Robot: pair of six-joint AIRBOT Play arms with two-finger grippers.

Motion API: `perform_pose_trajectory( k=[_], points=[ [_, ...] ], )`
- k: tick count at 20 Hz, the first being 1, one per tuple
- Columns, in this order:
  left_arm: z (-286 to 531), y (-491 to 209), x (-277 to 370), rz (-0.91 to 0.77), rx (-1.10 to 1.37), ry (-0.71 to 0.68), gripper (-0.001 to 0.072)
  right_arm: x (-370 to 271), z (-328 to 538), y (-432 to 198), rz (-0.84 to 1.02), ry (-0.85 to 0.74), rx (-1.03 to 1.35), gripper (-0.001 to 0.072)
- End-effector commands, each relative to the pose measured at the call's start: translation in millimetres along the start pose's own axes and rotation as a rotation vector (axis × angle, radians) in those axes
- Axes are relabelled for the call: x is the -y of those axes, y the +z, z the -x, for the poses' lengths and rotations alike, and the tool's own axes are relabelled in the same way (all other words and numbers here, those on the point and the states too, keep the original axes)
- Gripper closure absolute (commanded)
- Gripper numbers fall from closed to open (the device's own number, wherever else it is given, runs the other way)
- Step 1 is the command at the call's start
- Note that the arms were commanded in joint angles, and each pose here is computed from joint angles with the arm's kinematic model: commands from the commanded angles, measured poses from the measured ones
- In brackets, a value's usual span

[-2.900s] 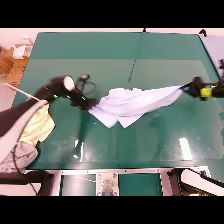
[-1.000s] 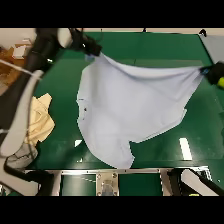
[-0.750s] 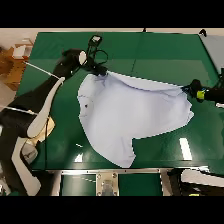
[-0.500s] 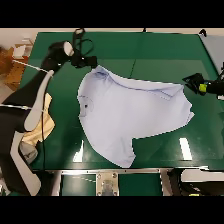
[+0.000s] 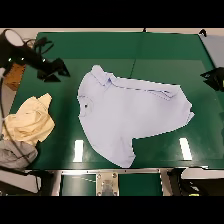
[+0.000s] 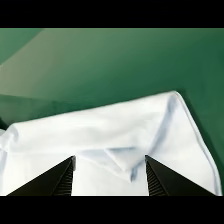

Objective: Fold the shirts.

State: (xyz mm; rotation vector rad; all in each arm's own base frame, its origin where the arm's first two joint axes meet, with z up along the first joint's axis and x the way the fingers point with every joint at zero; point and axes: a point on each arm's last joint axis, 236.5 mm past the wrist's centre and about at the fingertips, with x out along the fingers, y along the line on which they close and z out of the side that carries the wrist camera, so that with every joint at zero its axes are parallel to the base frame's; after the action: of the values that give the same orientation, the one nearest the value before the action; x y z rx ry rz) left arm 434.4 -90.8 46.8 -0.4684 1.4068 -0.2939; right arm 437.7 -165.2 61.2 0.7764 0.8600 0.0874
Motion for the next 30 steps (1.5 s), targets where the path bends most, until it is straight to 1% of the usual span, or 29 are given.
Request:
perform_pose_trajectory(
  k=[1,4,7,9,12,13,14,15,18,19,20,21,23,25,27,30],
  points=[
    [-23.1,-109.0,-20.8,0.104,-0.113,-0.012,0.0081,24.9,9.3,-14.0,-0.049,-0.017,-0.028,0.022],
    [-66.3,-198.0,-12.9,0.202,-0.159,-0.123,0.0082,28.8,4.8,-14.7,-0.062,-0.022,-0.019,0.022],
    [-111.3,-269.2,-2.7,0.284,-0.262,-0.179,0.0081,21.6,1.0,-11.9,-0.059,-0.006,-0.009,0.022],
    [-130.8,-292.9,7.6,0.301,-0.28,-0.2,0.0081,18.9,-0.5,-11.4,-0.057,-0.001,-0.008,0.022],
    [-144.6,-296.1,22.2,0.266,-0.237,-0.205,0.0083,19.3,-0.4,-11.2,-0.057,-0.002,-0.007,0.022],
    [-149.2,-291.6,25.0,0.281,-0.214,-0.208,0.0136,19.3,-0.4,-11.2,-0.054,-0.002,-0.007,0.022],
    [-153.9,-286.3,24.9,0.298,-0.192,-0.207,0.0299,19.2,-0.4,-11.2,-0.054,-0.001,-0.007,0.022],
    [-158.4,-282.6,25.6,0.319,-0.182,-0.212,0.0349,19.0,-0.5,-11.3,-0.054,-0.001,-0.008,0.022],
    [-162.1,-278.5,40.2,0.323,-0.19,-0.286,0.0353,19.2,-0.4,-11.3,-0.054,-0.001,-0.008,0.022],
    [-163.9,-276.5,39.3,0.322,-0.182,-0.286,0.0359,19.1,-0.4,-11.2,-0.054,-0.001,-0.007,0.022],
    [-164.7,-276.4,36.9,0.315,-0.181,-0.278,0.0421,19.0,-0.4,-11.4,-0.055,-0.001,-0.008,0.022],
    [-164.2,-274.7,32.5,0.282,-0.173,-0.272,0.0678,18.9,-0.4,-11.7,-0.055,0.0,-0.009,0.022],
    [-156.8,-254.9,10.2,0.27,-0.136,-0.234,0.0681,17.6,0.1,-14.9,-0.06,0.007,-0.023,0.022],
    [-135.3,-213.4,-25.5,0.266,-0.059,-0.177,0.0681,17.4,2.4,-20.1,-0.064,0.015,-0.044,0.022],
    [-103.3,-161.1,-62.8,0.27,0.068,-0.116,0.0681,22.7,8.2,-30.9,-0.079,0.015,-0.084,0.022],
    [-70.8,-116.8,-96.7,0.244,0.148,-0.051,0.0681,37.2,11.8,-67.1,-0.175,-0.005,-0.18,0.022]
  ],
)
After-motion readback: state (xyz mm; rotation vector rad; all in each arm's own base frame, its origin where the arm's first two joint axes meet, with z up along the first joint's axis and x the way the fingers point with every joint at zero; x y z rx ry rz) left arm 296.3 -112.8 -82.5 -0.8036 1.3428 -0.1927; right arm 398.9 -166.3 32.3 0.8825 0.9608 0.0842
